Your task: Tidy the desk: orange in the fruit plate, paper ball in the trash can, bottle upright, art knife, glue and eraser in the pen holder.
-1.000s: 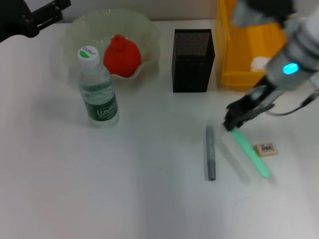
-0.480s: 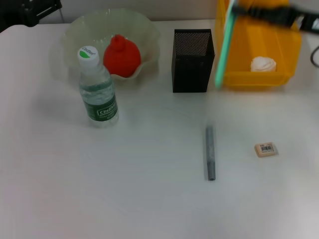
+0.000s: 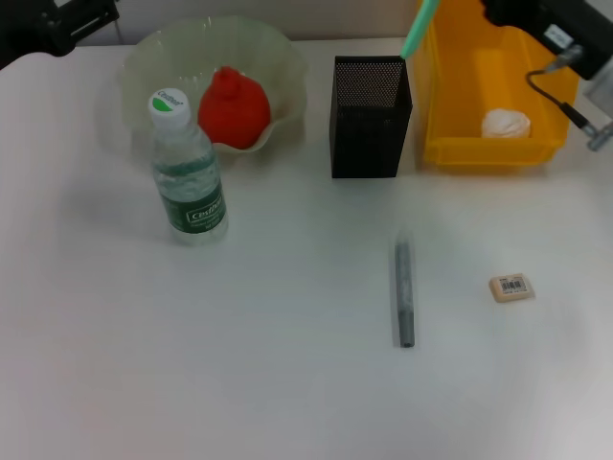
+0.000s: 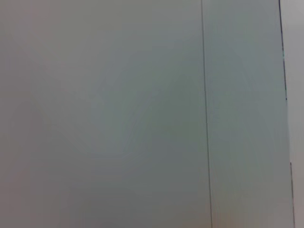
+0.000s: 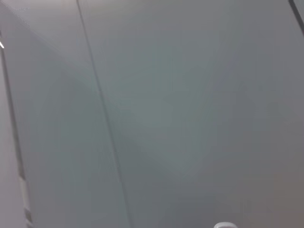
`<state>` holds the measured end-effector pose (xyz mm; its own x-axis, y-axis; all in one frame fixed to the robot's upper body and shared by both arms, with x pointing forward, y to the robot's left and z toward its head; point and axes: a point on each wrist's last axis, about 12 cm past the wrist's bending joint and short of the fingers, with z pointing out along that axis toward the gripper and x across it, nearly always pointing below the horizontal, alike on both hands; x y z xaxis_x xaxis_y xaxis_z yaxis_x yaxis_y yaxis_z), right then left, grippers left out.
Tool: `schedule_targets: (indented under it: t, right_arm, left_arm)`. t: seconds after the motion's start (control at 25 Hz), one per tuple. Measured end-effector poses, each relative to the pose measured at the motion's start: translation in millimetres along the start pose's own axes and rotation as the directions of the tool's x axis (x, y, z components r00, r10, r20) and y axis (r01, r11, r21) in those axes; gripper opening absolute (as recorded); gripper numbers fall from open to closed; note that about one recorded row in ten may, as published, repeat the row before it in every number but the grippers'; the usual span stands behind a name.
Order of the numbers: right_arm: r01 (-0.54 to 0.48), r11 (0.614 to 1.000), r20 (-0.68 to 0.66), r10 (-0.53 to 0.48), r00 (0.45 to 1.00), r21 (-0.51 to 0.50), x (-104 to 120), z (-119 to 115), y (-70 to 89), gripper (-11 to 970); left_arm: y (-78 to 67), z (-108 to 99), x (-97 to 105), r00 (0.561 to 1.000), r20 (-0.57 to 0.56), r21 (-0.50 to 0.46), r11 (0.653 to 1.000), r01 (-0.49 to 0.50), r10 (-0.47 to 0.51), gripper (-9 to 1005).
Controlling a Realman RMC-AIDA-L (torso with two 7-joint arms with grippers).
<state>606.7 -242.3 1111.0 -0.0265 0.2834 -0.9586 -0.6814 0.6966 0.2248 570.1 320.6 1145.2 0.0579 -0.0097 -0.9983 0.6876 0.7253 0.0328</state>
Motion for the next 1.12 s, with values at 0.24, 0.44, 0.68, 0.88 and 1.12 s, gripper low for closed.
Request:
schedule_targets:
  t: [0.24,0.44,0.68,0.88,1.12]
  right_arm:
    - [0.036,0.999,-0.095,-0.036,0.995,0.0,9,26,4.4,186]
    - [0.054,0.998,-0.155,-0.055,0.986,-0.012,14,39,8.3,187]
    - [0.072,0.997,-0.226,-0.071,0.972,-0.003,22,49,11.1,189]
    - [0.088,0.996,-0.266,-0.088,0.96,-0.01,26,56,13.6,191]
    - [0.071,0.997,-0.28,-0.072,0.957,-0.015,30,55,16.0,193]
  left_arm:
    - [-0.7,-8,6,1.0,0.003,-0.02,1.0,0.014,-0.014,741]
    - [-0.5,-13,10,1.0,0.011,-0.037,0.999,0.016,-0.015,741]
    - [-1.1,-14,12,1.0,0.015,-0.041,0.999,0.011,-0.01,741]
    - [-1.1,-14,12,1.0,0.015,-0.041,0.999,0.011,-0.01,741]
    - [-1.7,-18,15,1.0,0.01,-0.05,0.999,0.011,-0.011,741]
